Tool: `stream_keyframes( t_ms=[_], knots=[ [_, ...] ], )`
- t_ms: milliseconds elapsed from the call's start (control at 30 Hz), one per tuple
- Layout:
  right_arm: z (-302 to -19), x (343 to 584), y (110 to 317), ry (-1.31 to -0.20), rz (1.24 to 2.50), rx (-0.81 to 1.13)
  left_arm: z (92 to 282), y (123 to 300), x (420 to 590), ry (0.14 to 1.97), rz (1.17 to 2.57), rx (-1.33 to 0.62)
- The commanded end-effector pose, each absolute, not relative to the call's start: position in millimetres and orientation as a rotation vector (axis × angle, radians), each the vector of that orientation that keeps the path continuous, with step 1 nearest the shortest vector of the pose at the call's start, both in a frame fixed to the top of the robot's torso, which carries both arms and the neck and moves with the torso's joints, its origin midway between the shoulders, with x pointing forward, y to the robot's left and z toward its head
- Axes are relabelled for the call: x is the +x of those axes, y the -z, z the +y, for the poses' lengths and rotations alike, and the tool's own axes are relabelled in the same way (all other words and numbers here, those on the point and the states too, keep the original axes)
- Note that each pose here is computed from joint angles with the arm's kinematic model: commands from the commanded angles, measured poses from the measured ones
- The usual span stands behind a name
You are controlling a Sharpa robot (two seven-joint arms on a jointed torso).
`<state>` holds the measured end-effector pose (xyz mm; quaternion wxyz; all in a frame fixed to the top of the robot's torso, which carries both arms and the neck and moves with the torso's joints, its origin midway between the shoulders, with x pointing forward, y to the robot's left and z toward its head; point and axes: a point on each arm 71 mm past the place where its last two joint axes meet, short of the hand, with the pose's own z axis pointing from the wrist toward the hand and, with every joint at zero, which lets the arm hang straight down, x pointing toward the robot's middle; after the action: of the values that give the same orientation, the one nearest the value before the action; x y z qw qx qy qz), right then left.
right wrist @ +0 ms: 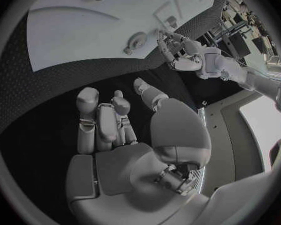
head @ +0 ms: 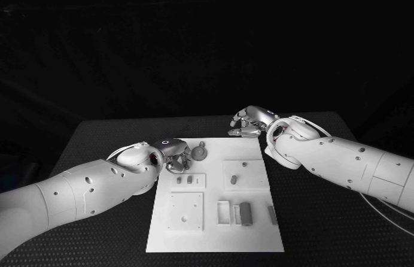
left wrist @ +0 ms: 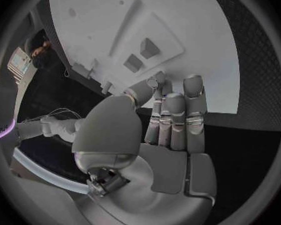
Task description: Assemble the parts on the task board
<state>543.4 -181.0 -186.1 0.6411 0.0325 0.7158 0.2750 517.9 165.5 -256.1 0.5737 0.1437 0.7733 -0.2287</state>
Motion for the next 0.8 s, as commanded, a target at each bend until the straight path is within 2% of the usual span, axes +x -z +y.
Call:
stream_keyframes(
  t_ms=[33,800],
  knots=[
    [-179.5,542.9,186.5,-0.632,1.639,0.064,161.9,261.1,514.9,0.537,1.843,0.372],
    [-181.1,543.1,186.5,-0.628,1.637,0.066,166.2,262.0,516.7,0.561,1.826,0.325]
  ],
)
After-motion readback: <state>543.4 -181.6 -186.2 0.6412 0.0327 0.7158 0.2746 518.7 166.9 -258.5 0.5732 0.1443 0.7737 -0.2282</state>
